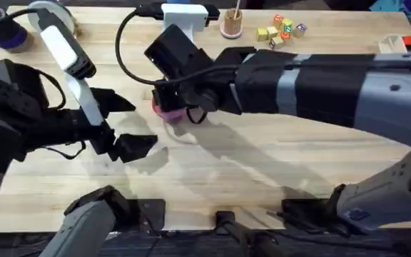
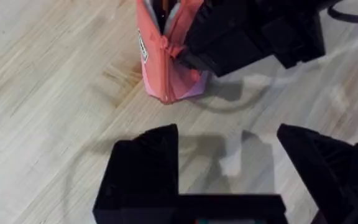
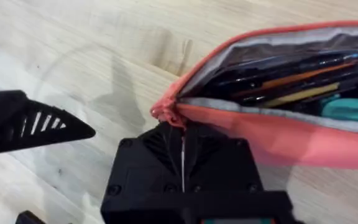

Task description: Unzip the bag, pick up the pens from the table one at a time and place them inside, then zip the bag closed.

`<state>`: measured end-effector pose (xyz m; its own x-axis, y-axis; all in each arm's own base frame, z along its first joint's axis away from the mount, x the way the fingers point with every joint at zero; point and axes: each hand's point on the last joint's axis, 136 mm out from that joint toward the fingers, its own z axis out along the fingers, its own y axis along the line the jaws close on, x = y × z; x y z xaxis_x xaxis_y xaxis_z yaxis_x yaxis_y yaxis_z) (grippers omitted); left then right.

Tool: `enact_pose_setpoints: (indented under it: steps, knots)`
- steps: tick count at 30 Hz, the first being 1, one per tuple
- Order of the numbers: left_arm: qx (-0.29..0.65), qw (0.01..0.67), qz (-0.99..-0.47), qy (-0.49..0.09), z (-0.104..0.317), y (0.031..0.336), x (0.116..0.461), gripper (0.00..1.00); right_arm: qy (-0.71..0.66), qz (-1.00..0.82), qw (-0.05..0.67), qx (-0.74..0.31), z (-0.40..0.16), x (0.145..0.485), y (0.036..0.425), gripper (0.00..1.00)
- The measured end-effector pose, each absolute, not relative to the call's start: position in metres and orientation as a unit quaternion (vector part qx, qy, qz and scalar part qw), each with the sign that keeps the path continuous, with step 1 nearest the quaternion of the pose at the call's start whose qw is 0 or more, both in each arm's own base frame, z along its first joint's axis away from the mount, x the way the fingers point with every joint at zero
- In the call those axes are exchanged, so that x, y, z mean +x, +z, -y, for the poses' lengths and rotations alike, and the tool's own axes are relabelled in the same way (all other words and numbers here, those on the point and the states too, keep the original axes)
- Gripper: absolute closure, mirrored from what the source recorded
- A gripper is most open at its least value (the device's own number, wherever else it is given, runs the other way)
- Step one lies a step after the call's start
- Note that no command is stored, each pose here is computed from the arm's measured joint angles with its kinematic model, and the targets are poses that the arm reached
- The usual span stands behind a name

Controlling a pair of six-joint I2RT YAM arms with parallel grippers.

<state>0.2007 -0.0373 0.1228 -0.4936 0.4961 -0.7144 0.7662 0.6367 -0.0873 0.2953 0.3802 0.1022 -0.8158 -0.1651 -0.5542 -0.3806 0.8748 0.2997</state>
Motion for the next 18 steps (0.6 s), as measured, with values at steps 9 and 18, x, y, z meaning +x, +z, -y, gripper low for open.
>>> enact_pose_setpoints:
  steps: [9, 18]
  knots:
    - [0.376, 0.335, -0.840, -0.202, 0.037, 0.123, 0.201, 0.007, 0.208, -0.921, 0.286, -0.164, -0.367, 0.297, 0.135, 0.972]
    - [0.388, 0.367, -0.825, -0.185, 0.035, 0.129, 0.214, 0.007, 0.211, -0.916, 0.307, -0.150, -0.344, 0.309, 0.165, 0.972]
